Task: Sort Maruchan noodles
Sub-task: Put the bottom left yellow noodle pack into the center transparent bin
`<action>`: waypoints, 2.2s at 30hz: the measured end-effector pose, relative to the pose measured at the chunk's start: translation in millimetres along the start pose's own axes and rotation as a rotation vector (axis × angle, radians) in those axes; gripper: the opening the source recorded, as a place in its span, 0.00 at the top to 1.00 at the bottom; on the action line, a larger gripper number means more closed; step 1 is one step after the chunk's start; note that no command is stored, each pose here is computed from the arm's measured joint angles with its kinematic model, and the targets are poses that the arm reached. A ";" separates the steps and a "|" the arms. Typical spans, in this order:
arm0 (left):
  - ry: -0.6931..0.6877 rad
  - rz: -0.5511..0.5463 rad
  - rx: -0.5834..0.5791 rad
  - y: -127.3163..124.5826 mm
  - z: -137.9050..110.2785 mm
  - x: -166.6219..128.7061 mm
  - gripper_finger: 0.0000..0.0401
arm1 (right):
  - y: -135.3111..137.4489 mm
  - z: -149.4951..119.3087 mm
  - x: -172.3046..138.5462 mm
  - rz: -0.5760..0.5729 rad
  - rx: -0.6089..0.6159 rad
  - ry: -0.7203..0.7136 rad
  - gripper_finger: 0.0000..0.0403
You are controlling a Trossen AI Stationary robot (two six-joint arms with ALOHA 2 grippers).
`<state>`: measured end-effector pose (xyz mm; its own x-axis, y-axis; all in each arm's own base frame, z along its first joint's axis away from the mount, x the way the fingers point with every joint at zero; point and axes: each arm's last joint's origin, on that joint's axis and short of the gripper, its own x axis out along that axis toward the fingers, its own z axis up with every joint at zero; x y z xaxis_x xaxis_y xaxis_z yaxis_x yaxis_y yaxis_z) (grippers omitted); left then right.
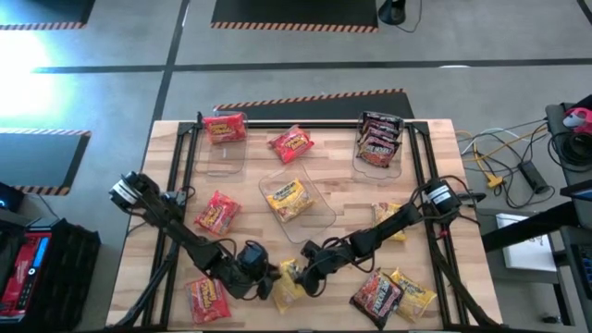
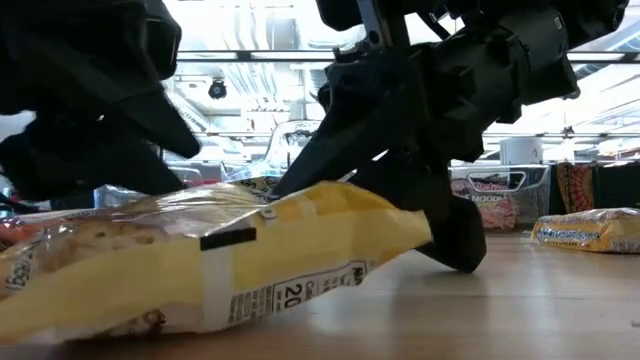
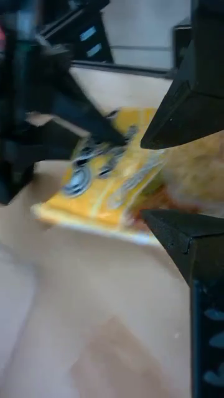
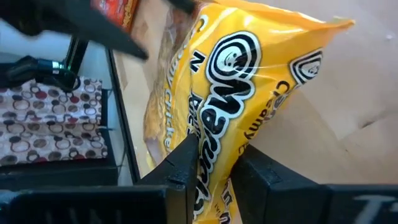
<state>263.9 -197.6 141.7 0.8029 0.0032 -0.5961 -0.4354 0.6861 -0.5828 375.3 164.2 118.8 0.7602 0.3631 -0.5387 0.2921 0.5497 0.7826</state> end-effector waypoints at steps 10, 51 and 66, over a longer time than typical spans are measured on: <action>-0.084 -0.035 0.009 -10.0 14.3 -16.4 0.62 | 12.0 3.9 -9.8 0.041 -0.044 0.011 0.83; -0.155 0.098 0.000 -1.9 30.8 -43.1 0.62 | 55.0 47.6 -92.1 0.109 -0.276 0.032 0.93; -0.321 0.164 -0.067 4.0 38.7 -42.1 0.62 | 43.2 110.2 -186.5 -0.052 -0.490 -0.106 0.93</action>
<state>244.1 -166.9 185.8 0.8024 0.3452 -0.4869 -0.5864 0.6080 -0.5353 310.1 37.3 287.5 0.8140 0.2619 -0.5185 0.0435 0.8626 0.5040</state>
